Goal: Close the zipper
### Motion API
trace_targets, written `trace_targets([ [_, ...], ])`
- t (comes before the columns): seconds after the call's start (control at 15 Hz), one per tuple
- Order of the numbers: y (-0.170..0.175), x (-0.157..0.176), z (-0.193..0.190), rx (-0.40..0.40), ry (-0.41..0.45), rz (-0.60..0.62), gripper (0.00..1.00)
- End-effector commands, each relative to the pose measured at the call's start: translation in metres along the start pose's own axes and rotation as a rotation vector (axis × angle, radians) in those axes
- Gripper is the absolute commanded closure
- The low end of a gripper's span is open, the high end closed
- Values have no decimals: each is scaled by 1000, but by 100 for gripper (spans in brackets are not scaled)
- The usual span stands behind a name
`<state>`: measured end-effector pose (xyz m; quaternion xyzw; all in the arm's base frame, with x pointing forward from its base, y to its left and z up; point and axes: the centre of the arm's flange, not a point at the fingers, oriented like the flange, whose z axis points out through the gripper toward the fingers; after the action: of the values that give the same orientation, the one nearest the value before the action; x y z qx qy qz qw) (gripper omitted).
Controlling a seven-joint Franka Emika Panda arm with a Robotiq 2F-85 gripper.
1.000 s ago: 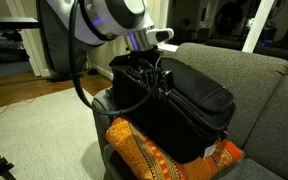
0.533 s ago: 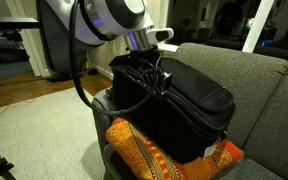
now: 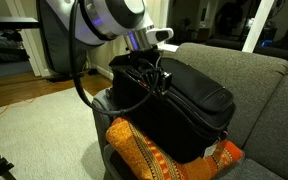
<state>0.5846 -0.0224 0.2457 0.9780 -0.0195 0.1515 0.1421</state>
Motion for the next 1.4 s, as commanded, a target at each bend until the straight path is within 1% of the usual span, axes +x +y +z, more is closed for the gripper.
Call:
trace_targets([
  [0.0, 1, -4, -1, -12, 9, -21, 44],
  [0.4, 0, -2, 2, -6, 12, -26, 5],
  [0.47, -1, -2, 2, -5, 12, -28, 2],
  [0.53, -1, -2, 2, -4, 12, -30, 0],
  [0.93, -8, -3, 8, 17, -8, -66, 0],
  [1.0, -10, -4, 9, 29, -14, -81, 0],
  [1.33, -7, 1, 9, 40, -11, -172, 0],
])
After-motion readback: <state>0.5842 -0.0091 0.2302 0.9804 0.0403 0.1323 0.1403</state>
